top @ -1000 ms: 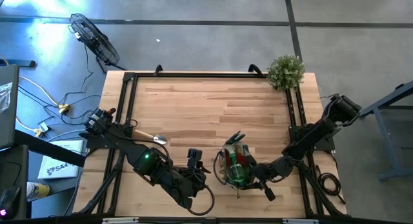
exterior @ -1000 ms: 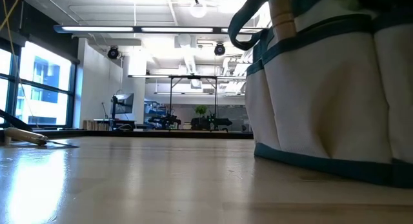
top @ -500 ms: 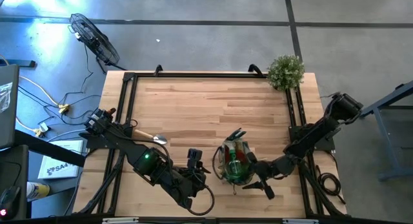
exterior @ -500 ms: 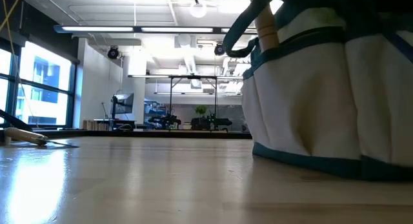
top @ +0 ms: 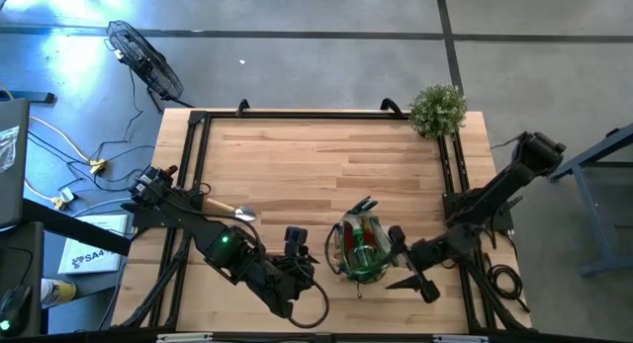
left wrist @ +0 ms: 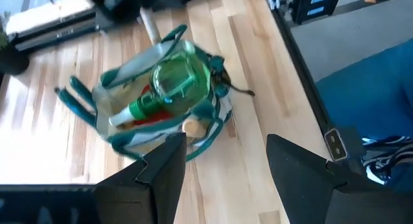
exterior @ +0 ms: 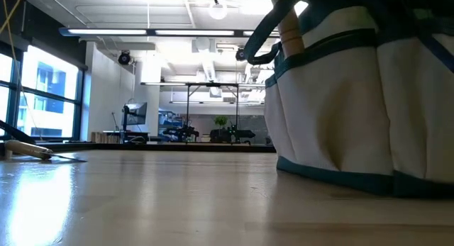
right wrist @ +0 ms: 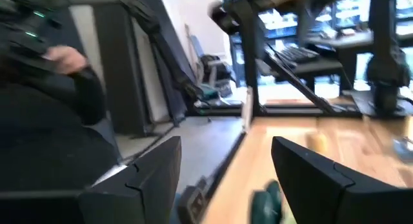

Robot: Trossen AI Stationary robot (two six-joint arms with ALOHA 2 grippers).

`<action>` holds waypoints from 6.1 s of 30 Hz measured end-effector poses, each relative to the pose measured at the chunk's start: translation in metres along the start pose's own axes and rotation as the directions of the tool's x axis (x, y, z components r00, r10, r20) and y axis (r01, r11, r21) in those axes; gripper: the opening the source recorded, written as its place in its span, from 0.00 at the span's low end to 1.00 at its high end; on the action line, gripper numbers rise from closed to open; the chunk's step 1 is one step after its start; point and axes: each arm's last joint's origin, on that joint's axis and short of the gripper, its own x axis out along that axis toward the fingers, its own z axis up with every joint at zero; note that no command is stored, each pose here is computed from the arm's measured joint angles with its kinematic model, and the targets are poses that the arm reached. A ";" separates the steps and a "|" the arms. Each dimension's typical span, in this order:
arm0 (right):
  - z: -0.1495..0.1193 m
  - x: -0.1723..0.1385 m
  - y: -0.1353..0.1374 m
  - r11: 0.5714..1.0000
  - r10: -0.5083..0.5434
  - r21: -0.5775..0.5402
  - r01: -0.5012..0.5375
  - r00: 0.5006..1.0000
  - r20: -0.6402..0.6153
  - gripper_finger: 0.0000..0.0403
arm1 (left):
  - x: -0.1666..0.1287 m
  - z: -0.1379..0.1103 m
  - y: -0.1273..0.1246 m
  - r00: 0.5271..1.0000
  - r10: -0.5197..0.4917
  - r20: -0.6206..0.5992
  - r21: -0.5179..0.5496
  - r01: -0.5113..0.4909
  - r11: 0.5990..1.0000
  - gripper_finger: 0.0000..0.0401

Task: Pick & Place Garden tools in Gardening bag
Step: Adjust the gardening bag, then put the brown trowel into the gardening bag

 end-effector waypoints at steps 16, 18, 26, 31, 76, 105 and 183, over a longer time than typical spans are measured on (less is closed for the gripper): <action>0.006 -0.022 0.043 0.848 0.491 0.239 -0.473 0.871 -0.020 0.57 | -0.002 -0.031 0.001 0.934 -0.097 -0.343 -0.053 0.084 0.995 0.52; -0.002 -0.020 0.045 0.854 0.452 0.316 -0.413 0.890 -0.058 0.57 | -0.002 -0.031 0.002 0.938 -0.087 -0.336 -0.042 0.077 0.996 0.52; -0.032 -0.013 0.054 0.790 0.419 0.547 -0.276 0.895 -0.152 0.57 | 0.003 -0.030 0.006 0.954 0.128 -0.272 0.119 -0.099 0.988 0.52; -0.041 -0.010 0.056 0.779 0.384 0.584 -0.227 0.909 -0.159 0.57 | 0.016 -0.030 0.010 0.944 0.188 -0.272 0.190 -0.139 0.972 0.52; -0.074 -0.005 -0.022 0.827 -0.254 0.317 0.464 0.812 -0.526 0.57 | 0.062 -0.048 0.029 0.840 0.056 -0.539 0.012 -0.059 0.998 0.52; -0.048 -0.027 -0.099 0.401 -0.876 0.067 0.914 0.404 -0.265 0.57 | 0.045 -0.056 -0.005 0.829 0.040 -0.558 0.035 -0.025 0.999 0.52; 0.015 -0.033 0.022 0.976 0.043 0.215 -0.025 0.996 -0.079 0.57 | 0.032 -0.267 0.053 0.395 0.189 -0.899 0.194 -0.029 0.981 0.52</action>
